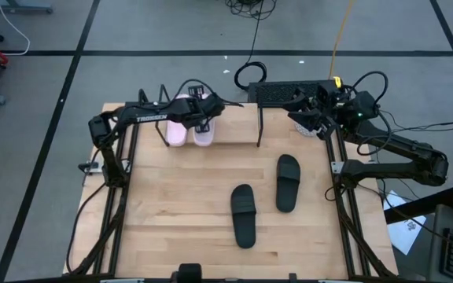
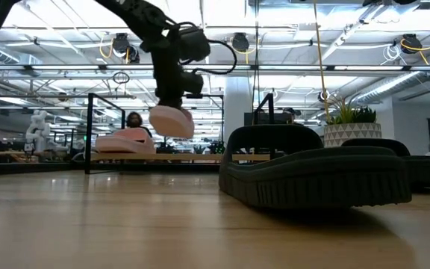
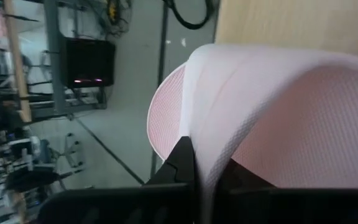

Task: Pick and place slides into the shelf
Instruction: Put the pink slipper on the shelf

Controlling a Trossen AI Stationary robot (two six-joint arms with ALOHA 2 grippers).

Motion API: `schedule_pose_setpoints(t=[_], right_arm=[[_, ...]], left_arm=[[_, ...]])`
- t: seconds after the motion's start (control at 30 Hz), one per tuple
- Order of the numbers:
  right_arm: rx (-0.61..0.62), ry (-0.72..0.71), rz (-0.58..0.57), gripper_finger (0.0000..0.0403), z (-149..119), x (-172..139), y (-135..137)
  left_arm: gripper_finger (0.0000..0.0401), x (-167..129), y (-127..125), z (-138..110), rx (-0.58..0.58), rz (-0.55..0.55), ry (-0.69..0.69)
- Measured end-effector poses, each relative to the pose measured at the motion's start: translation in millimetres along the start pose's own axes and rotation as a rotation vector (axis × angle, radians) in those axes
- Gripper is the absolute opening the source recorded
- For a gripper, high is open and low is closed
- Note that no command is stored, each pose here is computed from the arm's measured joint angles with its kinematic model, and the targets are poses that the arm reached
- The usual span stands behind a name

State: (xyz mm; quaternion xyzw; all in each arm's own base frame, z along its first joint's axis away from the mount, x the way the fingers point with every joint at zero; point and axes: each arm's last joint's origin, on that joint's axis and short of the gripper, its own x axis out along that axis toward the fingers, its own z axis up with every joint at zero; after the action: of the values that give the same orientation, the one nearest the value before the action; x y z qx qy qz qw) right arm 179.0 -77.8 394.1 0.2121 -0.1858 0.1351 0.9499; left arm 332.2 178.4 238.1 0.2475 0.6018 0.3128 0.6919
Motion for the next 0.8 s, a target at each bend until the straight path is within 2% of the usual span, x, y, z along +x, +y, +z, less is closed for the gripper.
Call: schedule_pose_setpoints(t=[0.1, 0.47, 0.8], right_arm=[[-0.008, -0.015, -0.017, 0.0185, 0, 0, 0], [-0.029, -0.041, -0.061, 0.0185, 1, 0, -2], [-0.026, -0.039, -0.066, 0.0185, 0, 0, -3]], left_arm=[[0.0, 2, 5, -4, -0.041, 0.008, -0.041], [0.0, 17, -8, -15, -0.01, -0.006, -0.047], [0.0, 26, -6, -19, -0.021, 0.012, -0.055]])
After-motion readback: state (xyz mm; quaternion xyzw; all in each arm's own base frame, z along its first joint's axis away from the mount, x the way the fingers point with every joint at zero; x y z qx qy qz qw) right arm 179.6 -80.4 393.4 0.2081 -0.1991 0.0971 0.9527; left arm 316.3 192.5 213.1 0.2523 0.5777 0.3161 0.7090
